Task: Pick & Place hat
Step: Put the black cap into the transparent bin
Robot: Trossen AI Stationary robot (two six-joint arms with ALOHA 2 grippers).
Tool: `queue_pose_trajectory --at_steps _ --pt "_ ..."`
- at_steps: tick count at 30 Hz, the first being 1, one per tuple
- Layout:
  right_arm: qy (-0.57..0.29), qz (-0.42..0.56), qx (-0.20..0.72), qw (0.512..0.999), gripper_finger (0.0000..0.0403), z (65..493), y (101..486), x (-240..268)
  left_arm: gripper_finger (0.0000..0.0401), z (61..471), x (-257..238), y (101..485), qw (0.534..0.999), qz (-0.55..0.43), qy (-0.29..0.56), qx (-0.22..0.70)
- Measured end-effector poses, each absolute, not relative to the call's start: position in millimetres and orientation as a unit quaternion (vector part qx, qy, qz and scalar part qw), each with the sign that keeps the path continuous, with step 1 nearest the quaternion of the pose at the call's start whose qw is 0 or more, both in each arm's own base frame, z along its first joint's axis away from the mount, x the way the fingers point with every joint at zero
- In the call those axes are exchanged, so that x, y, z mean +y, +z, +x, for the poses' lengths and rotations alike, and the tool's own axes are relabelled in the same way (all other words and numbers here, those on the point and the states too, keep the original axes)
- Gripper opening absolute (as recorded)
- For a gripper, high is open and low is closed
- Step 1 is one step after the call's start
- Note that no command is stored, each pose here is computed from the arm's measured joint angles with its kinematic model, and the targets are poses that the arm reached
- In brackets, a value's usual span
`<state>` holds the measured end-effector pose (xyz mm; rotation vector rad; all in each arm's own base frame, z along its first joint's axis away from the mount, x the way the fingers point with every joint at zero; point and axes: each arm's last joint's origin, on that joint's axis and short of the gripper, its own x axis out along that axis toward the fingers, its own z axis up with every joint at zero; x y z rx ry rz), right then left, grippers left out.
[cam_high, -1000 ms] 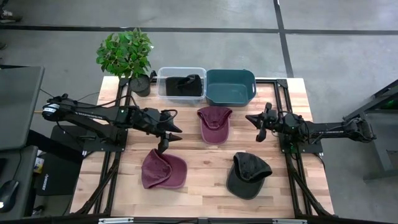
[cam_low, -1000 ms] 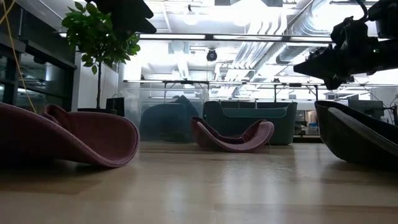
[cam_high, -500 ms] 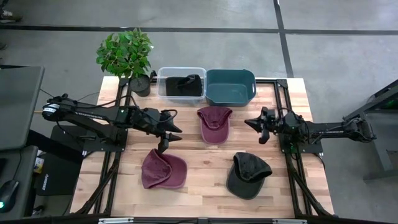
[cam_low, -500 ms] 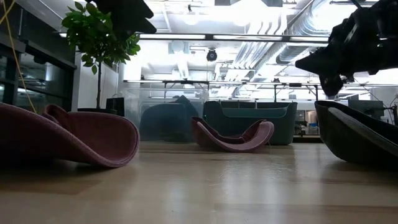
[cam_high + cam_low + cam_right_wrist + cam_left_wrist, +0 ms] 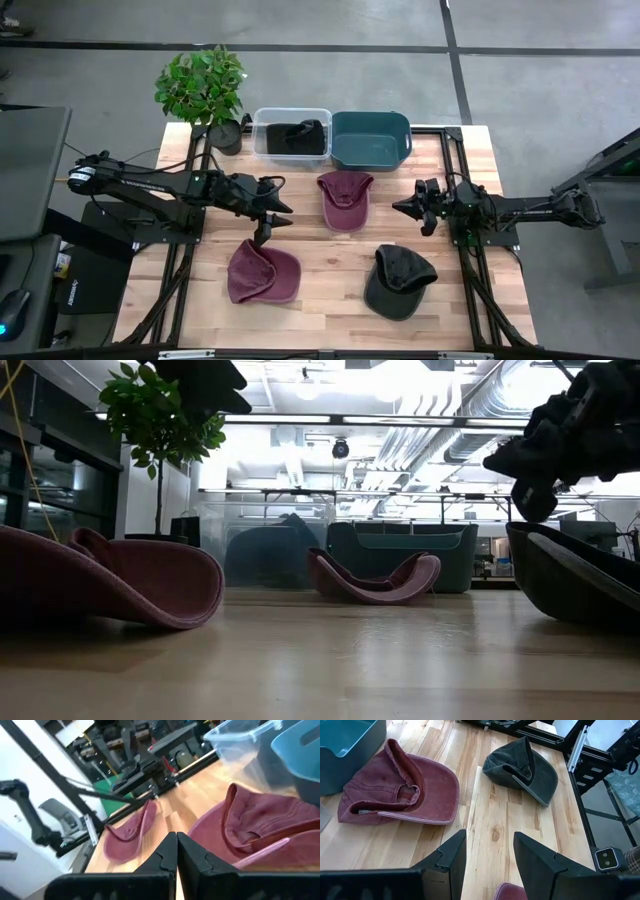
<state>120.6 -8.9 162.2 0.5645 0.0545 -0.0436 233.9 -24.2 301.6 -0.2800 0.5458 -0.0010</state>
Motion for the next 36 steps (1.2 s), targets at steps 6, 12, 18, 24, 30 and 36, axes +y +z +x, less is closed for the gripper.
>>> queue_pose_trajectory --at_steps 6,12,18,24,30,36 --pt "-0.024 0.305 0.121 0.944 0.0004 118.8 152.6 -7.2 0.0147 233.9 -24.2 301.6 0.953 -0.138 0.000 0.269" --pt "-0.041 0.339 0.172 0.924 0.0058 116.6 183.2 -6.0 0.0147 233.9 -24.2 301.6 0.953 -0.138 -0.001 0.269" --pt "-0.020 0.255 0.258 0.931 0.0137 107.3 227.3 0.8 0.0147 233.9 -24.2 301.6 0.953 -0.138 0.000 0.269" --pt "0.058 0.192 0.327 0.923 0.0185 103.5 260.3 15.5 0.0147 233.9 -24.2 301.6 0.953 -0.138 0.000 0.269" --pt "0.123 0.155 0.393 0.898 0.0195 108.7 270.3 35.3 0.0147 233.8 -24.2 301.6 0.953 -0.138 0.000 0.268" --pt "0.115 0.098 0.440 0.885 0.0195 119.2 270.1 55.1 0.0147 233.9 -24.2 301.6 0.953 -0.138 -0.001 0.269"
